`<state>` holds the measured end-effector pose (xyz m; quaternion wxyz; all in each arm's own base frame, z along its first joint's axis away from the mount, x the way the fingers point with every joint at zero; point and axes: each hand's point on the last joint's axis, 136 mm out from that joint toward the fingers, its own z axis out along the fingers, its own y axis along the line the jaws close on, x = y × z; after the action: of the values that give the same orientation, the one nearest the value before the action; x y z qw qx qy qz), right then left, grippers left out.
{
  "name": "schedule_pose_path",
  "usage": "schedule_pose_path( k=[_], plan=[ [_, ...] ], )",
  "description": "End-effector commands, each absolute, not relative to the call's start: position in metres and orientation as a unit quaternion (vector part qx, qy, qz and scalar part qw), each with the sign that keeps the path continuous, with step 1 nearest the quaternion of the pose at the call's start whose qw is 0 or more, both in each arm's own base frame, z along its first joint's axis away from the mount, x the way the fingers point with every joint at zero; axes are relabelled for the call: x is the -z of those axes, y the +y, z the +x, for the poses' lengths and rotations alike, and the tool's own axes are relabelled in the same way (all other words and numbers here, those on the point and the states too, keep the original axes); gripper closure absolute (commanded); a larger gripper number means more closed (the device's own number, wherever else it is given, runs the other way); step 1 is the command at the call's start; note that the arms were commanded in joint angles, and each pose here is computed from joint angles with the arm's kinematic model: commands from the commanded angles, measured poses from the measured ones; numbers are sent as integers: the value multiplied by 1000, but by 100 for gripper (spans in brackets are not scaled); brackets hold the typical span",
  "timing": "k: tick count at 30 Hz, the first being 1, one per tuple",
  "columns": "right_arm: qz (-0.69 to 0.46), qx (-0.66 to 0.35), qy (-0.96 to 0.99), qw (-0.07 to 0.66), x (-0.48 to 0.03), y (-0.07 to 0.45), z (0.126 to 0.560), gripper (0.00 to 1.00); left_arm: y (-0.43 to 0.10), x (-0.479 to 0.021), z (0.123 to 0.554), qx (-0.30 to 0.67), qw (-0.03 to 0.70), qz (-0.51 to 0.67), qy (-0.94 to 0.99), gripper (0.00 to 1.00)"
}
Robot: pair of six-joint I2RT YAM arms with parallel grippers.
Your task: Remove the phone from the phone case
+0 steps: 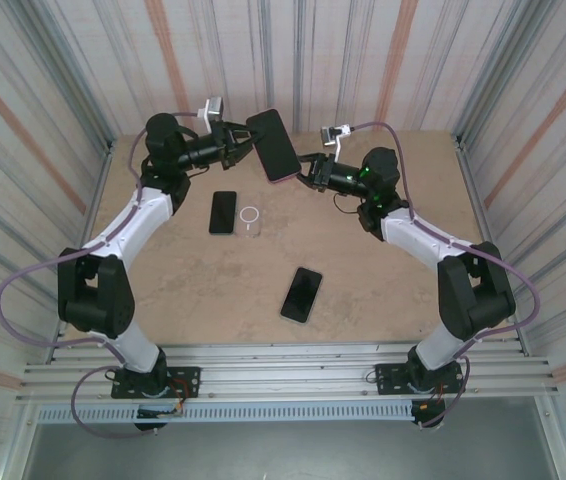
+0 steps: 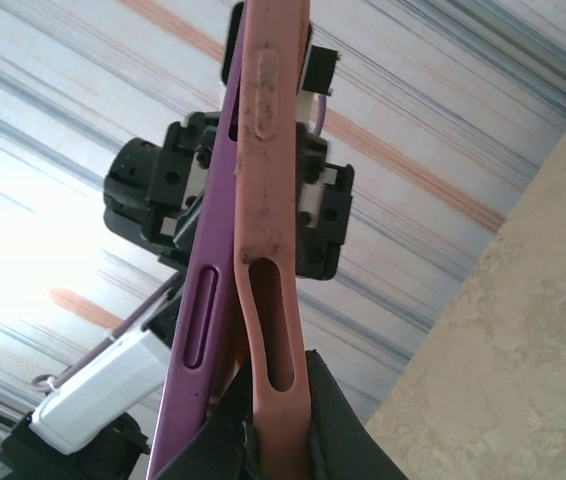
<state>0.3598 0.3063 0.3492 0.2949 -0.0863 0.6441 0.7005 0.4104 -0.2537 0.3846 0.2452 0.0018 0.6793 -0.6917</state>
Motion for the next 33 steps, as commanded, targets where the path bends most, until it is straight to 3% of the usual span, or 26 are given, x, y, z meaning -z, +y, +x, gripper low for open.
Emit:
schedule_pose_path(
  k=[1, 8, 12, 26, 33],
  plan=[
    [-90, -716, 620, 309, -365, 307, 353, 93, -249, -385, 420, 689, 261, -13, 675, 67],
    [-55, -716, 616, 322, -363, 302, 366, 95, -246, -380, 422, 678, 263, -34, 686, 43],
    [-13, -710, 611, 350, -360, 294, 382, 95, -245, -365, 418, 659, 256, -73, 703, 39],
    [70, -678, 590, 433, -353, 282, 416, 95, -263, -335, 380, 651, 229, -208, 693, 38],
    [70, -665, 600, 439, -344, 285, 418, 95, -283, -346, 372, 678, 222, -227, 663, 42]
  ],
)
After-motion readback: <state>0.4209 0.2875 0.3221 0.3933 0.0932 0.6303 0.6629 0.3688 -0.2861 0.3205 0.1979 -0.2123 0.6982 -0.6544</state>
